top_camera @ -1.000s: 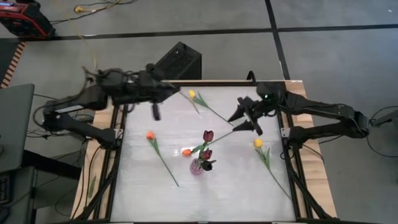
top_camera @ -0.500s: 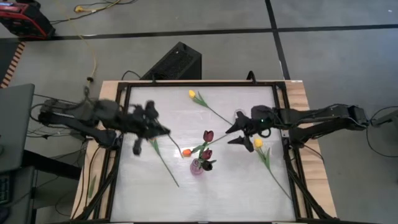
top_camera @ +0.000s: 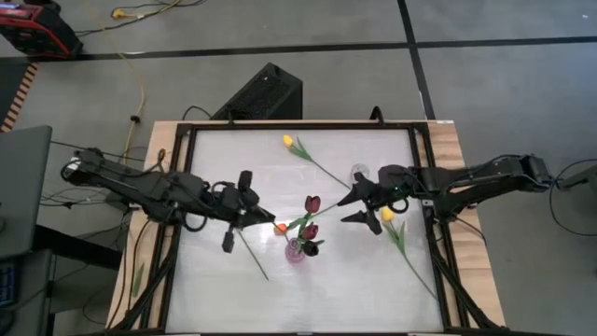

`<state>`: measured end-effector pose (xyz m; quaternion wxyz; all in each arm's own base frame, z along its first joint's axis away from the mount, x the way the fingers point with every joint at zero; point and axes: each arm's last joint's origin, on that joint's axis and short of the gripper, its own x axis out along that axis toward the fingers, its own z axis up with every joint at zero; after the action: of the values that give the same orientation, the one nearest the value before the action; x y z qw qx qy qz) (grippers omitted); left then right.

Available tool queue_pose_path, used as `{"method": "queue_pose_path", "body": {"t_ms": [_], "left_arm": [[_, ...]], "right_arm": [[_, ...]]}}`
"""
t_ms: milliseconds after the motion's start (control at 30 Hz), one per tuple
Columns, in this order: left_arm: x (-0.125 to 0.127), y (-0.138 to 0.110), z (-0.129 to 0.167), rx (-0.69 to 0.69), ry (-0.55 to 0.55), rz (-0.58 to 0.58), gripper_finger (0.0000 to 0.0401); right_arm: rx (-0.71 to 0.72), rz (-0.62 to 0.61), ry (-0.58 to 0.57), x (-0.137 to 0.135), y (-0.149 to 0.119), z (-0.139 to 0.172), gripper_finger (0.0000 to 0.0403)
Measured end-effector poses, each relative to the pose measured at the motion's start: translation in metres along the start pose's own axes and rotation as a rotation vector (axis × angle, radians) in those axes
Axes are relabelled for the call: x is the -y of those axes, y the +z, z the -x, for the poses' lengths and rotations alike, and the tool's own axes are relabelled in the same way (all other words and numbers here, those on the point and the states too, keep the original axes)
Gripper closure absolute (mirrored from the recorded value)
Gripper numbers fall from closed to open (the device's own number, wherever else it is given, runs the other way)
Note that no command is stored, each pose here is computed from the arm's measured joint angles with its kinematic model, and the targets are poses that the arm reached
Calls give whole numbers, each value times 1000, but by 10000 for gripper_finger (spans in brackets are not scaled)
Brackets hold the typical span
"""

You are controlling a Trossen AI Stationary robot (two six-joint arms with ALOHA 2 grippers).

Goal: Sort flowers into vase by color
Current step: Put the black flower into the violet vase

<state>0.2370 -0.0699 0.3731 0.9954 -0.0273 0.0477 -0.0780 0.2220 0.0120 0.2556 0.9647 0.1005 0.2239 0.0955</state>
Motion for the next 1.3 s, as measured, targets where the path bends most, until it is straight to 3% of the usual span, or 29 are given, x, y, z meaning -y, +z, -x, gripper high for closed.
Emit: {"method": "queue_pose_path", "body": {"t_ms": [233,833,1300], "left_arm": [[1,-8,-14,-21,1,-29,401],[0,6,4,47,-3,-23,401],[2,-5,-10,-11,-8,-30,401]], "right_arm": [[15,2,-20,1,1,0,133],[14,13,-21,1,1,0,133],[14,12,-21,1,1,0,133]]}}
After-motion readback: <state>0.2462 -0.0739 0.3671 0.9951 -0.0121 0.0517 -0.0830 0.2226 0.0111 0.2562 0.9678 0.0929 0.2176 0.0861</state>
